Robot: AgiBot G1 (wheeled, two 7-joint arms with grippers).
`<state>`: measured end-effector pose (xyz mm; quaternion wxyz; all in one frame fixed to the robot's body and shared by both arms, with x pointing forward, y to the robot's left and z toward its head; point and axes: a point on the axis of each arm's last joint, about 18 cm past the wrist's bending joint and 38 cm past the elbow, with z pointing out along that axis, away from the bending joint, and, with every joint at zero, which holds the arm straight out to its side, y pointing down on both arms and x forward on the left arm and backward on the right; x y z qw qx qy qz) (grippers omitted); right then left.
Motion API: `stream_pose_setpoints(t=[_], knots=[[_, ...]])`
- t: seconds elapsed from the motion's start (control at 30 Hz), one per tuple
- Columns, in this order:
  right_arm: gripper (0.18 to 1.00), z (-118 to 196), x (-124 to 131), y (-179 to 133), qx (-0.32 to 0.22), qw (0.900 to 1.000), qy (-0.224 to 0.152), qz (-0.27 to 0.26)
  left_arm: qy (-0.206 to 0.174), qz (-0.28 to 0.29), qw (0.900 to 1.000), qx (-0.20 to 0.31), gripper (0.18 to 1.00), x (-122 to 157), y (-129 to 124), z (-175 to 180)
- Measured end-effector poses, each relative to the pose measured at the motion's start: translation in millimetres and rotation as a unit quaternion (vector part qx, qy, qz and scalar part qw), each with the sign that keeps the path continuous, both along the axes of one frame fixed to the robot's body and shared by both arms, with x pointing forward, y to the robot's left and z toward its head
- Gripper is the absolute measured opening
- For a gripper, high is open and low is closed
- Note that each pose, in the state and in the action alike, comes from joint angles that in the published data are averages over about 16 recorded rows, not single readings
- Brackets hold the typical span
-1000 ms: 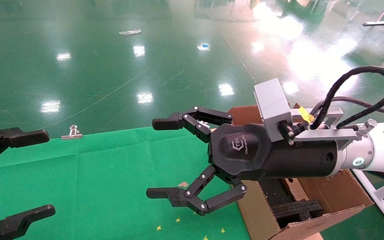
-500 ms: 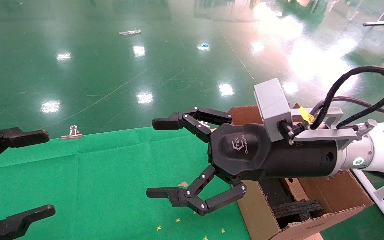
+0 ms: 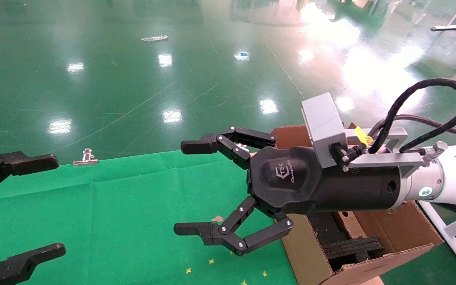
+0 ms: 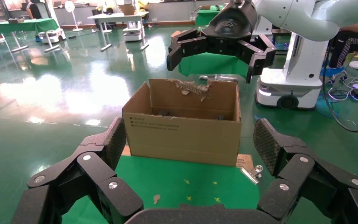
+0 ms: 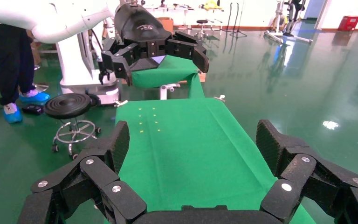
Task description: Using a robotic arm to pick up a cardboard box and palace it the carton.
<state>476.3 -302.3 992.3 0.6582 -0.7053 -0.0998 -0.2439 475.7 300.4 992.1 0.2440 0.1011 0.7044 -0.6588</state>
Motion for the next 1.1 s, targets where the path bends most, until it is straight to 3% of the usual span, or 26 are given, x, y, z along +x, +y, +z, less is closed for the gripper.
stream_pose_setpoints(t=[1.1], knots=[[1.0, 0.0, 0.0, 0.0, 0.0, 1.0, 0.0, 0.0, 0.0, 0.0, 1.0, 0.0, 1.001, 0.0, 0.0, 0.0]])
